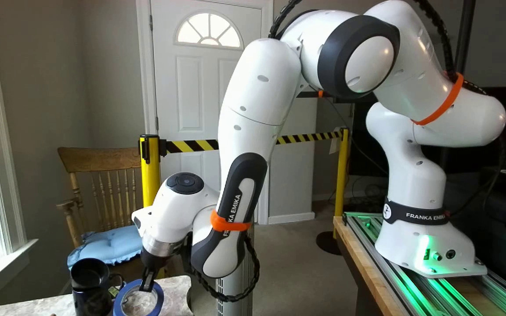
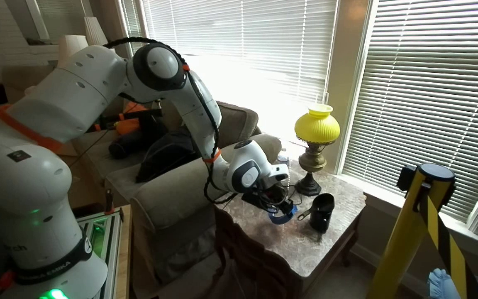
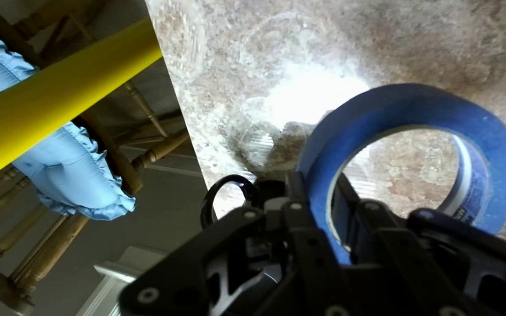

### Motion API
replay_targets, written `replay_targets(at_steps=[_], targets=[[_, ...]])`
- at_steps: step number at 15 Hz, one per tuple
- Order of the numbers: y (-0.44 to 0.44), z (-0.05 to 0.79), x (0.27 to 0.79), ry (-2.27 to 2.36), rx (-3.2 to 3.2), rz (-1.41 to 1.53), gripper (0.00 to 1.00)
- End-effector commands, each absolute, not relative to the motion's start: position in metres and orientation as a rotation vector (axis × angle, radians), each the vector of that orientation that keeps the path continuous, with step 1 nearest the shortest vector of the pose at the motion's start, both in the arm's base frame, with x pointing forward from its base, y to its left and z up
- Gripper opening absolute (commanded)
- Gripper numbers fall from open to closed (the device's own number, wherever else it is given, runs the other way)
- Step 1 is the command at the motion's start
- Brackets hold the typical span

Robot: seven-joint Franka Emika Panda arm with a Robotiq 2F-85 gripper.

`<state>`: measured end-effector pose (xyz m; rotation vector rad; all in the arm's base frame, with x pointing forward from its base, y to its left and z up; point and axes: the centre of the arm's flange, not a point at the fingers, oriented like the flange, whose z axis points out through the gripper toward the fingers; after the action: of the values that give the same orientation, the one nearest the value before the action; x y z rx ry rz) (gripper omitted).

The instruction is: Turn the seal tape

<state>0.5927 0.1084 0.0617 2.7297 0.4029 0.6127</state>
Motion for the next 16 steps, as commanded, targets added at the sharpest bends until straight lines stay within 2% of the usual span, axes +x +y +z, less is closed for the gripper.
replay_targets(at_steps=[1,3,4,7,13,16], targets=[[0.108,0.061,0.593,0.402,2.731,0.612,0.19],[0.107,0.061,0.593,0.399,2.732,0.611,0.19],[0.107,0.061,0.593,0.398,2.732,0.611,0.05],[0.119,0.069,0.585,0.391,2.614,0.621,0.05],[0.194,0.08,0.536,0.563,2.435,0.673,0.05],[0.197,0.068,0.523,0.559,2.293,0.661,0.05]])
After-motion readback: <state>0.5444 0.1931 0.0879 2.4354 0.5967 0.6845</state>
